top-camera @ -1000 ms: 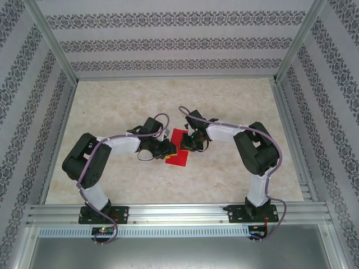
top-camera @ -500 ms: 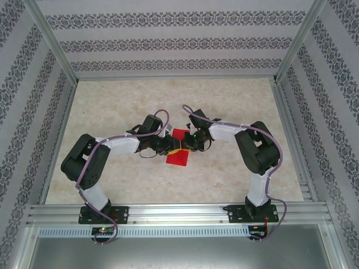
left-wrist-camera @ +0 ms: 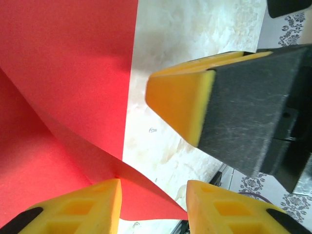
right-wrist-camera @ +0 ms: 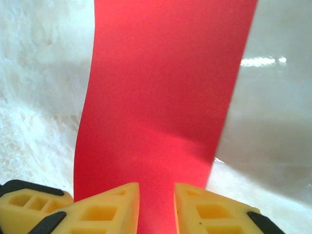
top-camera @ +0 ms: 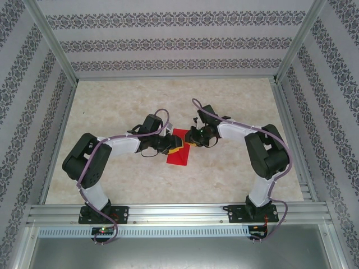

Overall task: Fold a paper plane with a square sheet of paper (pick it up from the middle)
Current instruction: Fold the triangle a second time at the center of the table.

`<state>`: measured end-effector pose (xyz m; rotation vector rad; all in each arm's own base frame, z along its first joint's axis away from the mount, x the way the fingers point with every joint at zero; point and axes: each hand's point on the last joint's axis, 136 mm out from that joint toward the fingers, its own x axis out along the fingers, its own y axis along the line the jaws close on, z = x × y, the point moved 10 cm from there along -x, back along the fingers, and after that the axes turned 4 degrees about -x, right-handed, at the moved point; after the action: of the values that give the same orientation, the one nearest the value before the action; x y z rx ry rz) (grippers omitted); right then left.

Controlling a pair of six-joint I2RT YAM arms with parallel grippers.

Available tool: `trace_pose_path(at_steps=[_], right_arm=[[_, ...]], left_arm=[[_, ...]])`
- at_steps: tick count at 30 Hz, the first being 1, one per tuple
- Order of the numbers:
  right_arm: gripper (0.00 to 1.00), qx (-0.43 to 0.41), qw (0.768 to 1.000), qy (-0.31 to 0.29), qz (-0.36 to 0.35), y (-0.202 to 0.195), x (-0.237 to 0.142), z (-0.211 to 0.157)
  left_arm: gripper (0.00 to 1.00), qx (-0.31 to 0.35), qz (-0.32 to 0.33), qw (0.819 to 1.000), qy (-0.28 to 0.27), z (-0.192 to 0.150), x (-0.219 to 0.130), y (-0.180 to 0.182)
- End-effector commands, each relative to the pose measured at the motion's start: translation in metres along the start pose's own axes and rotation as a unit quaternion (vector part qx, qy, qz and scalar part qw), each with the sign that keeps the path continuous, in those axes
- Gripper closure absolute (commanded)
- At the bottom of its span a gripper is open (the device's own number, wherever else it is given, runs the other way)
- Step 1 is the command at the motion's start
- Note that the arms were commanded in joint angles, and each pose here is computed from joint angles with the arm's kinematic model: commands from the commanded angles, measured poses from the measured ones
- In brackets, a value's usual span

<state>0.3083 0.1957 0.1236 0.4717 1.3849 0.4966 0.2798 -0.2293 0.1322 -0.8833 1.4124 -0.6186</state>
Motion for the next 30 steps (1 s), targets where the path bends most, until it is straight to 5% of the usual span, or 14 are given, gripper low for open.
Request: trace_pose_path(at_steps=[1,11,20,30], right_arm=[[0.71,0.010,1.000,-0.023,0.000,-0.005,-0.014,-0.002],[0.57,-0.021,0.996,-0.035,0.079,-0.001,-0.025,-0.016],[0.61,-0.057,0.992,-0.004,0.110,0.014,-0.012,-0.026],[0.69,-0.061,0.994,0.017,0.092,0.009,-0.007,-0.038]], left_arm=[[0.57,0.005,-0.014,1.000,-0.005,0.007,0.003,-0.003],[0.55,-0.004,-0.004,1.000,-0.005,0.009,0.008,0.005],[0.72,-0.007,0.007,1.000,-0.008,0.009,0.008,0.007],[0.77,-0.009,0.010,1.000,-0.009,0.010,0.009,0.009]])
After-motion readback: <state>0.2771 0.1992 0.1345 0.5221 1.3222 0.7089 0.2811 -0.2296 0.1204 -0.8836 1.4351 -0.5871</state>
